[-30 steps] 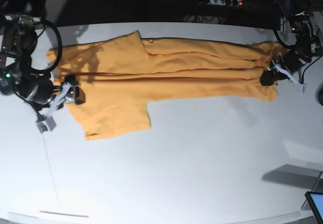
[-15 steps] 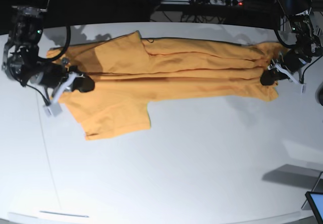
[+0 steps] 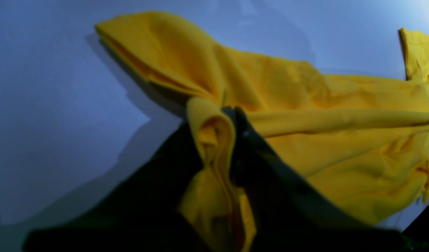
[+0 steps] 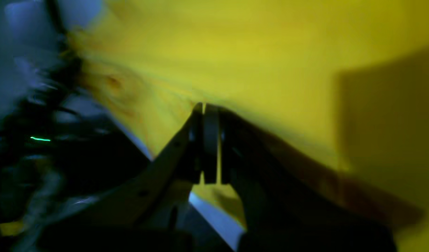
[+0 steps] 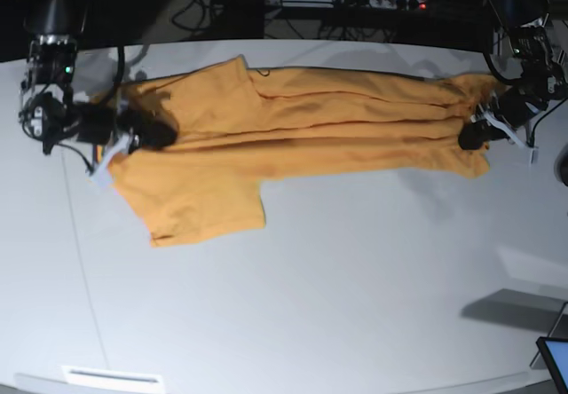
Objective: Fold the T-shirt properly
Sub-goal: 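Move the right gripper to the strip's sleeve end and grasp it, then hold both ends of the orange strip with both grippers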
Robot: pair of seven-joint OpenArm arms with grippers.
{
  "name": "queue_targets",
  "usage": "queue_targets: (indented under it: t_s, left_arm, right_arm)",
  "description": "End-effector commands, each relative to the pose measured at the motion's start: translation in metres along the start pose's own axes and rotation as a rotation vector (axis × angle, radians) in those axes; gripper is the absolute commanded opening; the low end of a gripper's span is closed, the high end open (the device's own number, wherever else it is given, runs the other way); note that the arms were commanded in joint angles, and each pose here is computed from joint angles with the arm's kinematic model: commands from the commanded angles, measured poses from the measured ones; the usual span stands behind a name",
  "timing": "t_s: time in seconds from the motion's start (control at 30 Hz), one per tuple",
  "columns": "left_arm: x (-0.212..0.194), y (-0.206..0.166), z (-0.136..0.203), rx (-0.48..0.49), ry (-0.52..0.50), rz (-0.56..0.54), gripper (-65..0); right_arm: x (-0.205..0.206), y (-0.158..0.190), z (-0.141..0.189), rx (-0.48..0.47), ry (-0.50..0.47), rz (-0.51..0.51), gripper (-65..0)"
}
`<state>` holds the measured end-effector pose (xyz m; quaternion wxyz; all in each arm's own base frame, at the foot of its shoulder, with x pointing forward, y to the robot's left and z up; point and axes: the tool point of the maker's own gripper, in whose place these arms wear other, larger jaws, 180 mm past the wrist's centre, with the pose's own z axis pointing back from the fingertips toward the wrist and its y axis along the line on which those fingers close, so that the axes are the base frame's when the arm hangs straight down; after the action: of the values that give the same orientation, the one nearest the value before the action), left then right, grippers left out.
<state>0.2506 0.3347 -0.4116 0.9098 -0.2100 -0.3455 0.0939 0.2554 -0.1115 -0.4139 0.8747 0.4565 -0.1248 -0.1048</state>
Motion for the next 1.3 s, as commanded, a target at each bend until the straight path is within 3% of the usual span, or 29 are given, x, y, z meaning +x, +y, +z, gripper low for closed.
queue_targets:
  t_s: [0.0, 0.4, 0.9, 1.27]
  left_arm:
    - [-0.036, 0.022, 0.008, 0.101, 0.19, -0.021, -65.0]
    - [-0.025, 0.026, 0.016, 0.122, 0.184, -0.058, -65.0]
    - [-0.019, 0.027, 0.017, 0.124, 0.175, -0.065, -65.0]
    - [-0.008, 0.031, 0.014, 0.15, 0.175, -0.093, -65.0]
  right_arm:
    - [-0.022, -0.023, -0.013, -0.052, 0.051, -0.061, -64.7]
    - [-0.038, -0.026, -0.023, -0.091, 0.08, -0.014, -64.7]
    - [0.009, 0.026, 0.013, -0.14, -0.076, -0.12, -64.7]
    - [0.024, 0.048, 0.023, -0.133, -0.113, -0.047, -64.7]
